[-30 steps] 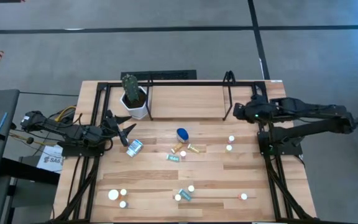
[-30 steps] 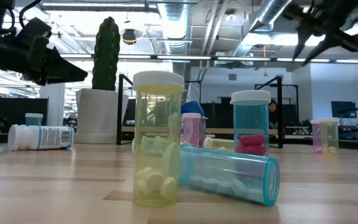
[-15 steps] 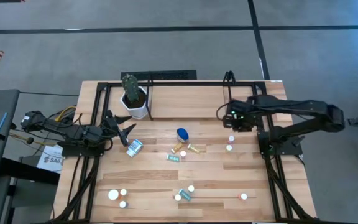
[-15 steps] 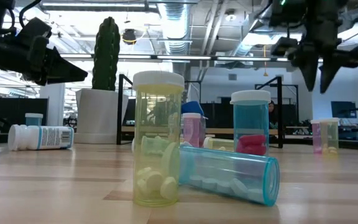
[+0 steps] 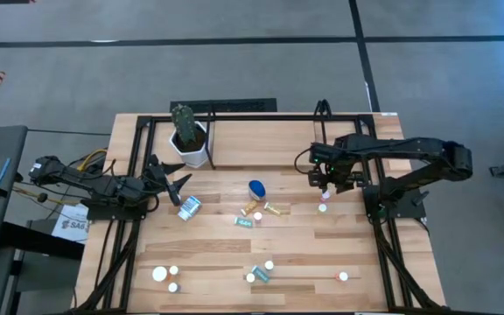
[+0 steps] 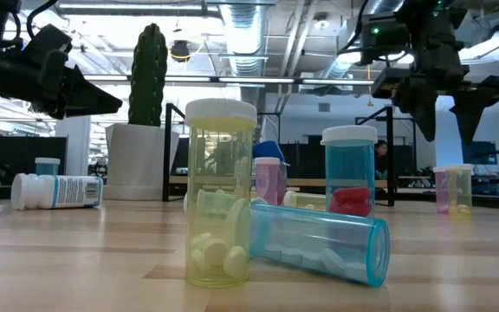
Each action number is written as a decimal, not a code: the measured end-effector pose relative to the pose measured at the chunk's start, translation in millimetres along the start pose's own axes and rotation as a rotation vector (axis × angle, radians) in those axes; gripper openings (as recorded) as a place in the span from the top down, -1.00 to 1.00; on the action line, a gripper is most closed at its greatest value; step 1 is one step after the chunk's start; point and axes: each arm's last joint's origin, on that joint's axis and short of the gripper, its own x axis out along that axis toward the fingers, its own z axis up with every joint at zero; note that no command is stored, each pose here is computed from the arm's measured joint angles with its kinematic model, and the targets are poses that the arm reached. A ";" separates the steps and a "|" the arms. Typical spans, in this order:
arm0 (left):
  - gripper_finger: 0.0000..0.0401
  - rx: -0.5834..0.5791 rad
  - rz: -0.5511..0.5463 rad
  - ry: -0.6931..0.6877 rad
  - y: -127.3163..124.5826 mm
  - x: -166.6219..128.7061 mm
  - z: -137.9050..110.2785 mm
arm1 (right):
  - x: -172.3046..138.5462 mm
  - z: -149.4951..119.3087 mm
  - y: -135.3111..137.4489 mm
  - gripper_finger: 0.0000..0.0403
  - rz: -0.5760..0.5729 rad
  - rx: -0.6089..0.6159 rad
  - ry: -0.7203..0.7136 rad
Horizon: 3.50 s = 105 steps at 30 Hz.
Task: Pick and place medicine bottles onto shelf by color
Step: Put the pink pill bottle on the shelf
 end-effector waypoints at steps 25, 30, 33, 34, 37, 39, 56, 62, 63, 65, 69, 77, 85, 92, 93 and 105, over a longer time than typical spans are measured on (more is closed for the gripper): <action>0.02 0.000 0.000 0.000 0.0 0.0 0.0 | 38.2 12.7 21.7 -0.88 -0.112 -0.136 0.002; 0.02 0.000 0.000 0.000 0.0 0.0 0.0 | 48.8 15.1 20.3 -0.88 -0.104 -0.155 0.011; 0.02 0.000 0.000 0.000 0.0 0.0 0.0 | 58.9 16.0 16.4 -0.88 -0.076 -0.162 0.037; 0.02 0.000 0.000 0.000 0.0 0.0 0.0 | 60.4 16.6 15.5 -0.88 -0.070 -0.161 0.047; 0.02 0.000 0.000 0.000 0.0 0.0 0.0 | 62.4 18.1 14.9 -0.88 -0.058 -0.159 0.047; 0.02 0.000 0.000 0.000 0.0 0.0 0.0 | 62.3 18.6 15.6 -0.87 -0.051 -0.165 0.042; 0.02 0.000 0.000 0.000 0.0 0.0 0.0 | 61.6 21.8 15.1 -0.27 -0.049 -0.190 0.029; 0.02 0.000 0.000 0.000 0.0 0.0 0.0 | 61.5 21.8 15.0 -0.04 -0.050 -0.190 0.029; 0.02 0.000 0.000 0.000 0.0 0.0 0.0 | 61.6 21.7 15.0 0.01 -0.051 -0.190 0.029; 0.02 0.000 0.000 0.000 0.0 0.0 0.0 | 61.6 21.7 15.0 0.11 -0.050 -0.190 0.030; 0.02 0.000 0.000 0.000 0.0 0.0 0.0 | 61.5 21.6 15.2 0.31 -0.048 -0.190 0.034; 0.02 0.000 0.000 0.000 0.0 0.0 0.0 | 44.6 16.9 27.2 0.42 -0.033 -0.152 0.031; 0.02 0.000 0.000 0.000 0.0 0.0 0.0 | 0.0 10.3 51.9 0.32 0.006 -0.154 -0.071; 0.02 0.000 0.000 0.000 0.0 0.0 0.0 | -34.0 8.4 65.6 0.42 0.031 -0.165 -0.226; 0.02 0.000 0.000 0.000 0.0 0.0 0.0 | -37.2 8.3 66.4 0.43 0.032 -0.171 -0.240; 0.02 0.000 0.000 0.000 0.0 0.0 0.0 | -31.9 26.8 84.0 0.44 0.010 -0.135 -0.285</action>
